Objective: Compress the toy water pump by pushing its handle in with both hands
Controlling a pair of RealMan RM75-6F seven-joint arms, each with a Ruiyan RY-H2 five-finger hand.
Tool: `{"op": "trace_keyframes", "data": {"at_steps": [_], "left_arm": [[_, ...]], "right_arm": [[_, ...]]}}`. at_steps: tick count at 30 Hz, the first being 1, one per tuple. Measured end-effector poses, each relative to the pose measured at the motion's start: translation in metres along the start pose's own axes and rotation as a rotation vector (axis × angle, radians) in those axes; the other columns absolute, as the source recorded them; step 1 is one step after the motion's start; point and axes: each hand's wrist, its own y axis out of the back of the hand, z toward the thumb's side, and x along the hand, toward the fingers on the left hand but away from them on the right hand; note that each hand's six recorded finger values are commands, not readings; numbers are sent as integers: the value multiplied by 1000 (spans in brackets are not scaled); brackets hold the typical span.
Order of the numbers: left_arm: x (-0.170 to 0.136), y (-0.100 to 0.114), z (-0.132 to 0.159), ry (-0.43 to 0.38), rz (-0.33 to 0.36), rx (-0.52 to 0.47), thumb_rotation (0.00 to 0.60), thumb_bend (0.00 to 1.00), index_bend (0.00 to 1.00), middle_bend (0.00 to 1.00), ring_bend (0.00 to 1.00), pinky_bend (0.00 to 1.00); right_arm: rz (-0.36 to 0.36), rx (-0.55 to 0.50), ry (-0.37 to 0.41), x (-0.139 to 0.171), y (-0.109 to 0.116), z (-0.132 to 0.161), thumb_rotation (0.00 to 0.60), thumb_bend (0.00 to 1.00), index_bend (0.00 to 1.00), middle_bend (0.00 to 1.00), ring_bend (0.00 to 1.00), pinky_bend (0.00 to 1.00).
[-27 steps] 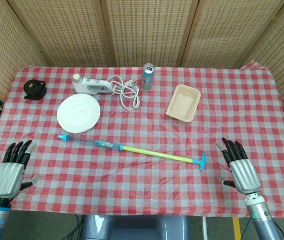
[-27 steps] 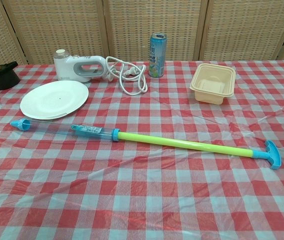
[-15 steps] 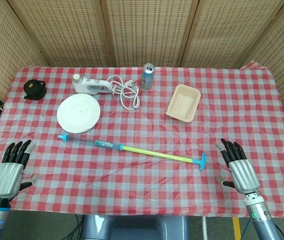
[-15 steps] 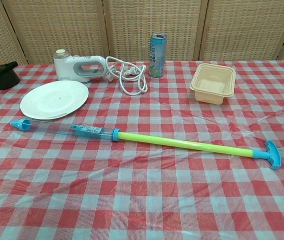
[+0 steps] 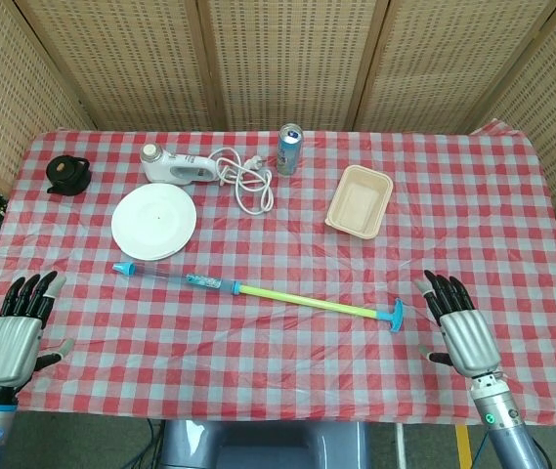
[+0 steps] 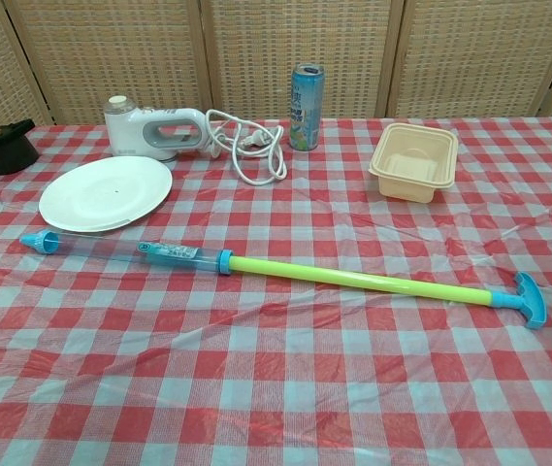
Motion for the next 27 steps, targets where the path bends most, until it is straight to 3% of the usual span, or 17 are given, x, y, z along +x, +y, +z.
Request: {"op": "trace_keyframes", "data": {"at_steps": [3,5,8,11,18,27], "left_arm": [[1,2,-1,7,6,4,600,195,0,0,0,0],[1,3,-2,11,9,1,600,196,0,0,0,0],[1,3,-3,15,9,2,600,196,0,0,0,0],[1,4,-4,22,13,13,600,195,0,0,0,0],[2,10,-5,39,46,25,600,196,0,0,0,0],[3,13,-9,58,45,23,600,195,0,0,0,0]], "right_arm": [[-25,29,4,-6,3,4,600,177,228,180,105,56],[-44,55,6,-11,6,8,600,176,294,394,327,177],[-69,96,5,-23,10,16,600,176,343,633,575,315],[-68,121,-8,-37,9,23,600,176,385,795,728,409],[4,133,-52,-64,-12,38,600,222,448,977,903,482],[100,140,-110,-84,-44,43,600,276,482,1000,929,487]]}}
